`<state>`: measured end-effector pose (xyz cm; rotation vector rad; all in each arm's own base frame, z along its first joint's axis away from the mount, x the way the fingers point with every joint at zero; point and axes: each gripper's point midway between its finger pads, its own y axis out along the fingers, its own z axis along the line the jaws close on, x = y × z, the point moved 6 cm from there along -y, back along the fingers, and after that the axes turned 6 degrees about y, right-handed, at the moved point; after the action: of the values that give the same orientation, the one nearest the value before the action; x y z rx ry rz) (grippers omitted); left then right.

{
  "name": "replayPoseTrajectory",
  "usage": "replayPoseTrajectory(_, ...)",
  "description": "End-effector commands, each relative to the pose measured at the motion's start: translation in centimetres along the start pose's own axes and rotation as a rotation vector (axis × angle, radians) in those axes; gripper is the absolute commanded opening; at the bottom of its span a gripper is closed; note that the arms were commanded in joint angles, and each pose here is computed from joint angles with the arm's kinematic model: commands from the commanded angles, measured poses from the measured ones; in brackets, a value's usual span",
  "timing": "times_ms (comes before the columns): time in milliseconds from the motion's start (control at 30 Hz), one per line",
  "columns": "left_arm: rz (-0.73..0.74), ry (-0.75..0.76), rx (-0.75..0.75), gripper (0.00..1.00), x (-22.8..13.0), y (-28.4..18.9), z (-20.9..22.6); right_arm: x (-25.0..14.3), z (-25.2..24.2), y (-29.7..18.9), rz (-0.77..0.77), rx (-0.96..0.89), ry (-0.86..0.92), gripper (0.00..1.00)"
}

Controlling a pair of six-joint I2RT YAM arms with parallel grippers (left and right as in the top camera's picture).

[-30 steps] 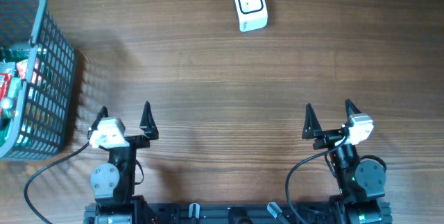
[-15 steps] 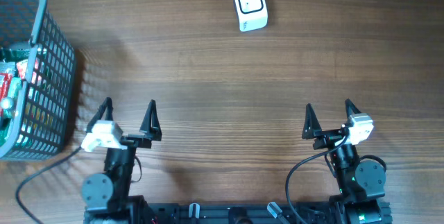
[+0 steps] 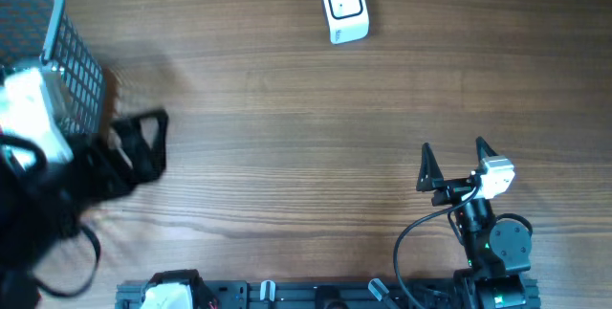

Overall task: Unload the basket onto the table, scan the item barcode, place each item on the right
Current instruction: 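Reach the left gripper into the basket and grasp the yellow oil bottle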

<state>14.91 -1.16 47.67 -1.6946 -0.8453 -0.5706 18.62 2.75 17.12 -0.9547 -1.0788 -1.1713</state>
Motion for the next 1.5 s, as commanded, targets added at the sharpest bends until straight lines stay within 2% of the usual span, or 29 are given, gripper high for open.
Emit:
replayPoseTrajectory(0, -0.073, -0.008, 0.152, 1.0, 3.0, 1.1, 1.5, 0.1, 0.1, 0.0, -0.007, 0.007, -0.018, 1.0)
replayPoseTrajectory(133, -0.219, -0.268, 0.67, 1.0, 5.9, 2.4, 7.2, 0.1, 0.1, 0.0, -0.007, 0.007, -0.018, 1.0)
replayPoseTrajectory(267, -0.192, -0.264, 0.932, 1.0, 7.4, 5.6, 10.1, 0.1, 0.1, 0.0, -0.007, 0.007, -0.018, 1.0)
replayPoseTrajectory(333, -0.128, -0.283, 0.989, 1.0, 7.9, 8.1, 12.0, 0.1, 0.1, 0.0, -0.007, 0.007, -0.018, 1.0)
replayPoseTrajectory(433, -0.008, -0.336, 1.002, 1.0, 7.9, 11.9, 15.2, 0.1, 0.1, 0.0, -0.007, 0.007, -0.018, 1.0)
replayPoseTrajectory(567, 0.173, -0.401, 0.879, 1.0, 6.9, 15.7, 19.2, 0.1, 0.1, 0.0, -0.007, 0.007, -0.018, 1.0)
replayPoseTrajectory(733, 0.148, -0.602, 0.813, 1.0, 6.2, 13.9, 24.2, 0.1, 0.1, 0.0, -0.007, 0.007, -0.018, 1.0)
replayPoseTrajectory(900, 0.192, -0.881, 0.684, 1.0, 2.5, 11.5, 28.9, 0.1, 0.1, 0.0, -0.007, 0.007, -0.018, 1.0)
replayPoseTrajectory(1000, 0.197, -0.993, 0.645, 1.0, 0.8, 10.9, 30.6, 0.1, 0.1, 0.0, -0.007, 0.007, -0.018, 1.0)
replayPoseTrajectory(1133, 0.188, -1.175, 0.683, 1.0, -0.8, 11.0, 31.5, 0.1, 0.1, 0.0, -0.007, 0.007, -0.018, 1.0)
replayPoseTrajectory(1333, 0.025, -1.767, 0.98, 1.0, -2.8, 10.2, 31.0, 0.1, 0.1, 0.0, -0.007, 0.007, -0.018, 1.0)
replayPoseTrajectory(1400, -0.027, -1.84, 1.013, 1.0, -2.7, 10.8, 30.9, 0.1, 0.1, 0.0, -0.007, 0.007, -0.018, 1.0)
replayPoseTrajectory(1467, -0.073, -1.836, 1.054, 1.0, -2.5, 11.5, 31.2, 0.1, 0.1, 0.0, -0.007, 0.007, -0.018, 1.0)
